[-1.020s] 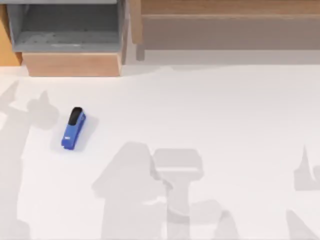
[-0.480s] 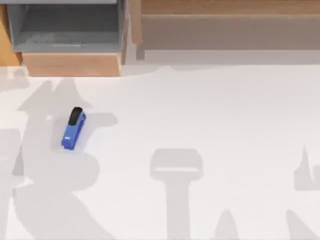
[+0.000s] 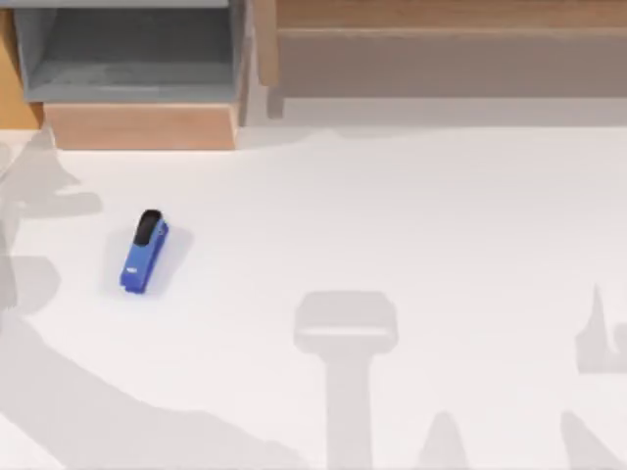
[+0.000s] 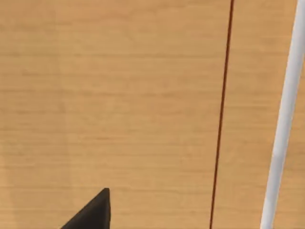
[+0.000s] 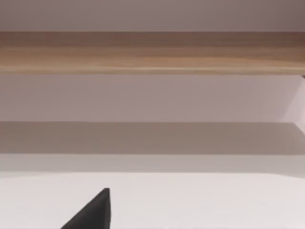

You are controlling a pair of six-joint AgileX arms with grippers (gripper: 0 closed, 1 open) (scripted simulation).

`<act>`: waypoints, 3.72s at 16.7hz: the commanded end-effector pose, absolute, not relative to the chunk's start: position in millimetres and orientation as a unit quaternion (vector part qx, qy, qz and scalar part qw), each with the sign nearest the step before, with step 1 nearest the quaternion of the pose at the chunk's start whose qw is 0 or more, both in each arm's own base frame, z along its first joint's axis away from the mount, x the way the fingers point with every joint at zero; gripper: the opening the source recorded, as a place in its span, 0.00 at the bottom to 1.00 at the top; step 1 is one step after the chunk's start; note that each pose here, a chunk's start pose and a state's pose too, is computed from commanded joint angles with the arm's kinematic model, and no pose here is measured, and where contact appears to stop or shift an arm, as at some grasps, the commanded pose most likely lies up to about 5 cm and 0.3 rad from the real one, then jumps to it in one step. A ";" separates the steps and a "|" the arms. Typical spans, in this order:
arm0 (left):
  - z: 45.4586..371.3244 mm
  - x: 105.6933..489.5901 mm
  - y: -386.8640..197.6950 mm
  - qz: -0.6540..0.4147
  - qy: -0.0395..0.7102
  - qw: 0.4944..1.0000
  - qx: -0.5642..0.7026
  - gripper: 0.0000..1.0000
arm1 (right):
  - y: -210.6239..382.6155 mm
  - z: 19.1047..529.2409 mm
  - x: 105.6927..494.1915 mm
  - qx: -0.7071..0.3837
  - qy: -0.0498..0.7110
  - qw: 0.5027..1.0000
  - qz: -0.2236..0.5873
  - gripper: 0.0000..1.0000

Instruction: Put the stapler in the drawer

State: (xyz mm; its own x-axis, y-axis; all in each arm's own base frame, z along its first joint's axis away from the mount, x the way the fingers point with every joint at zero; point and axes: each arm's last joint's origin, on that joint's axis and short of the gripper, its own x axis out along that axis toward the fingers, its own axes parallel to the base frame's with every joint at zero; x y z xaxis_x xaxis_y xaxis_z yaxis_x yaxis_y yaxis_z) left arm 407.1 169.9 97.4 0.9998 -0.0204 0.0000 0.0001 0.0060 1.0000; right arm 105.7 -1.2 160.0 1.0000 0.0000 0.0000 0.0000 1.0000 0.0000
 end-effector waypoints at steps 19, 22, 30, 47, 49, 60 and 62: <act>95.1 432.5 170.5 -0.007 -0.007 0.707 0.707 0.85 | -1.2 160.0 105.7 0.000 0.000 1.000 0.000 1.00; 95.1 432.5 170.5 -0.007 -0.007 0.707 0.707 0.62 | -1.2 160.0 105.7 0.000 0.000 1.000 0.000 1.00; 95.1 432.5 170.5 -0.007 -0.007 0.707 0.707 0.02 | -1.2 160.0 105.7 0.000 0.000 1.000 0.000 1.00; 89.6 387.9 173.7 -0.013 0.001 0.712 0.702 0.00 | -1.2 160.0 105.7 0.000 0.000 1.000 0.000 1.00; 89.8 374.9 173.4 -0.013 0.000 0.712 0.702 0.00 | -1.2 160.0 105.7 0.000 0.000 1.000 0.000 1.00; 88.0 337.1 174.9 -0.014 0.003 0.713 0.701 0.00 | -1.2 160.0 105.7 0.000 0.000 1.000 0.000 1.00; 87.8 320.6 174.6 -0.015 0.003 0.713 0.701 0.00 | -1.2 160.0 105.7 0.000 0.000 1.000 0.000 1.00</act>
State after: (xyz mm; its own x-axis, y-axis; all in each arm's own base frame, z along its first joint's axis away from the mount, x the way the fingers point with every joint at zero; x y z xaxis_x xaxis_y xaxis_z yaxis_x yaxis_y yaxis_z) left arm 320.6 174.6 87.8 0.9995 -0.0172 -0.0248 0.0251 0.0167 0.9995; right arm 105.7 -1.2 160.0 1.0000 0.0000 0.0000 0.0000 1.0000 0.0000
